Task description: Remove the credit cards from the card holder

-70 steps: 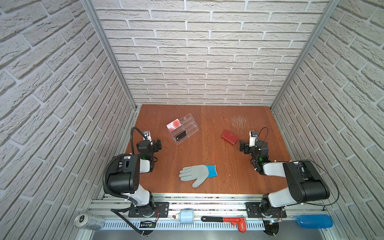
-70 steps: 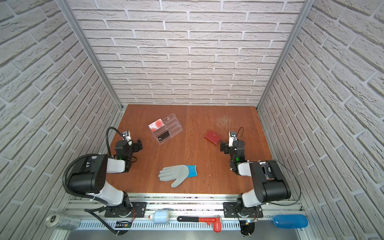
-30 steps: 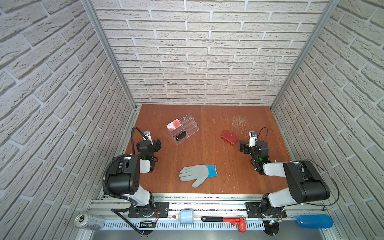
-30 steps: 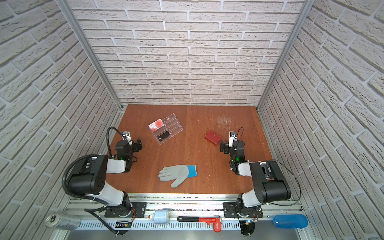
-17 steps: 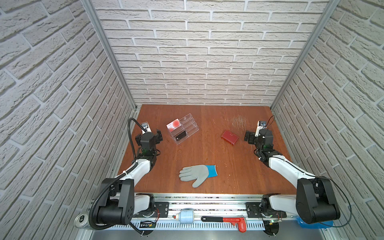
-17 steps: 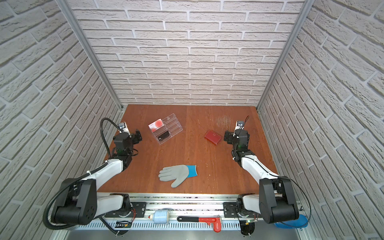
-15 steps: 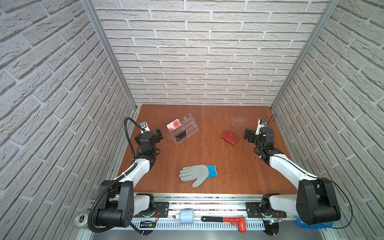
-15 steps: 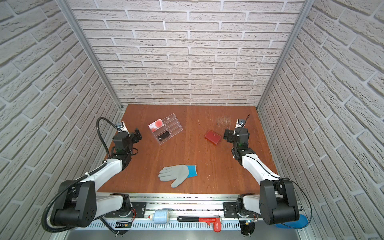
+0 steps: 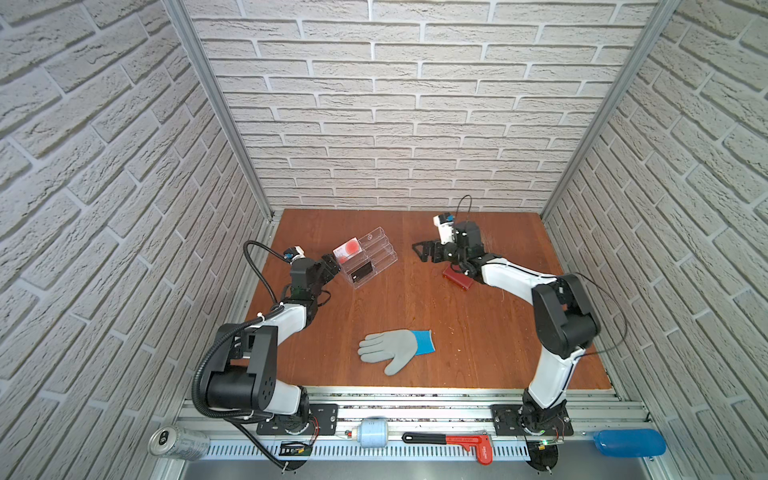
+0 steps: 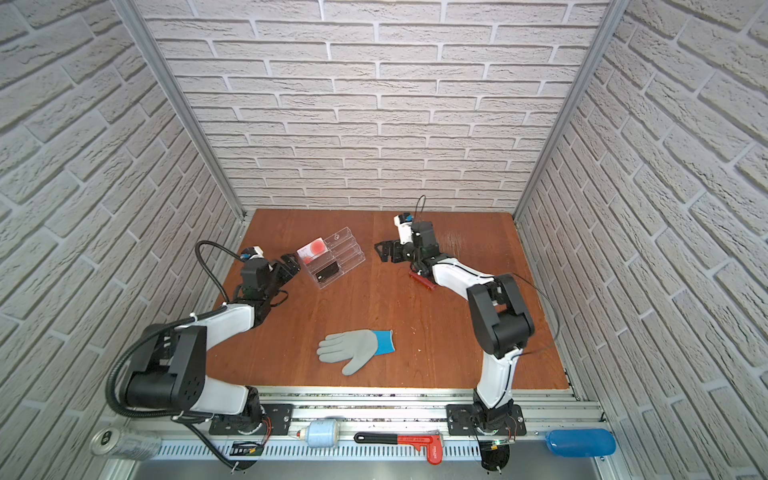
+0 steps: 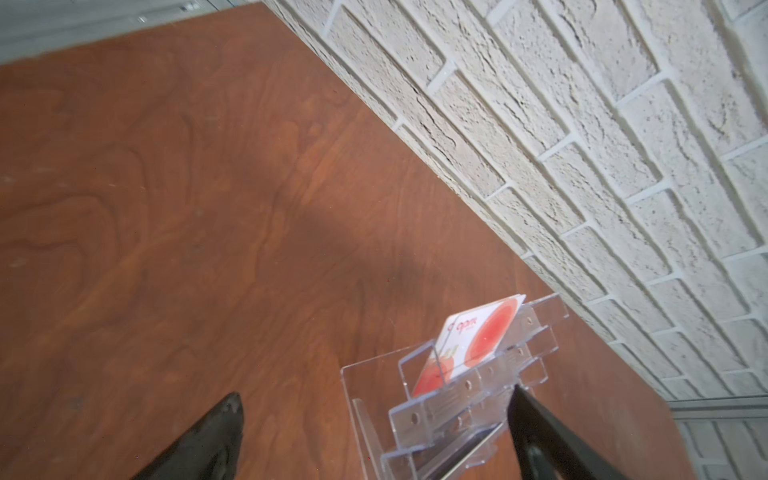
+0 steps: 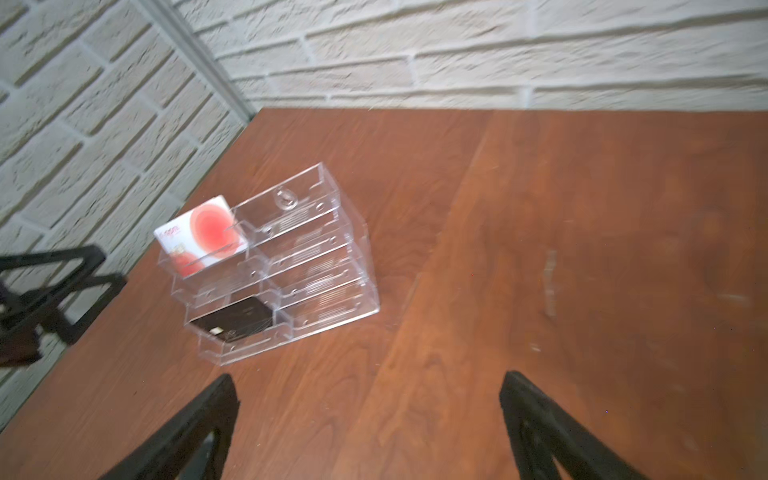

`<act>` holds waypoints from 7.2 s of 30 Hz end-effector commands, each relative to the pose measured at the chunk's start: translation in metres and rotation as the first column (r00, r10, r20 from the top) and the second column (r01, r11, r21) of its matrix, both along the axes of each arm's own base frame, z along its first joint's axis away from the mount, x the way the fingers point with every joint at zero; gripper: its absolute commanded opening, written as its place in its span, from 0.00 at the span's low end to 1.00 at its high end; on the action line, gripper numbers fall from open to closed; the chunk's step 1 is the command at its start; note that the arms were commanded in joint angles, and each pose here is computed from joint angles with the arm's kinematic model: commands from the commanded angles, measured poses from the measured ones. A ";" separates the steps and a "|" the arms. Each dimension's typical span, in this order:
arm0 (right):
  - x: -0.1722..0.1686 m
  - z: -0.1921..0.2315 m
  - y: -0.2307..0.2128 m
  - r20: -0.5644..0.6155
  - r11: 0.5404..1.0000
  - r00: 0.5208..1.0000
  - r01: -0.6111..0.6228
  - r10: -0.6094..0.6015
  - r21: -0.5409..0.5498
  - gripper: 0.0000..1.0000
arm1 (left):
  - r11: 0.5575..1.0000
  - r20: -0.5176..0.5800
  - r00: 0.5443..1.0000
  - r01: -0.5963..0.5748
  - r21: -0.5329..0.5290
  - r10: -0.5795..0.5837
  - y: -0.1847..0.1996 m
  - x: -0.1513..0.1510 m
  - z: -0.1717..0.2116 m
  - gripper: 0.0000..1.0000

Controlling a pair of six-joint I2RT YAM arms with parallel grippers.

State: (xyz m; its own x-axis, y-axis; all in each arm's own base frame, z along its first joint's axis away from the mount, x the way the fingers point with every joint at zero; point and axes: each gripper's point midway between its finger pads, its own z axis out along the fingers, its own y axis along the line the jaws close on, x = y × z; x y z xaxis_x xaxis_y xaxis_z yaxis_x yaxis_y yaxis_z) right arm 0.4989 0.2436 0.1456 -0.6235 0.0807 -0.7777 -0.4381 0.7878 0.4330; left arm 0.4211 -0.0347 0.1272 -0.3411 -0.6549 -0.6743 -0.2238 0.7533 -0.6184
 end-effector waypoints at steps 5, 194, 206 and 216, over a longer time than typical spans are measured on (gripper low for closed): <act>0.037 0.005 0.060 0.065 0.979 0.992 -0.117 0.107 0.170 1.00 | 0.986 0.135 0.989 0.076 -0.147 -0.056 -0.026 0.030 0.025 0.98; -0.096 -0.151 -0.139 -0.651 0.899 0.661 0.430 -0.374 -0.081 0.07 | 0.655 -0.105 0.650 0.725 -0.212 -0.753 -0.388 0.011 -0.048 0.98; -0.083 -0.112 -0.129 -0.635 0.892 0.702 0.450 -0.322 0.044 0.06 | 0.667 -0.070 0.668 0.719 -0.197 -0.741 -0.376 0.019 -0.024 0.98; -0.074 -0.081 -0.131 -0.605 0.878 0.732 0.467 -0.313 0.110 0.06 | 0.665 -0.046 0.669 0.724 -0.182 -0.742 -0.373 0.019 -0.009 0.98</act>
State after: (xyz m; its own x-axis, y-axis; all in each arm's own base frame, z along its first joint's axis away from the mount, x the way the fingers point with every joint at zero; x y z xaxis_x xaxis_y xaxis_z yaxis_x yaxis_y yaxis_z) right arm 0.4259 0.1117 0.0485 -0.8149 0.5351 -0.2229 0.2731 0.6935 0.6667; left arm 0.4380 -0.4076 0.0917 -0.8418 -0.2323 -0.4873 0.2487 0.6343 -0.7320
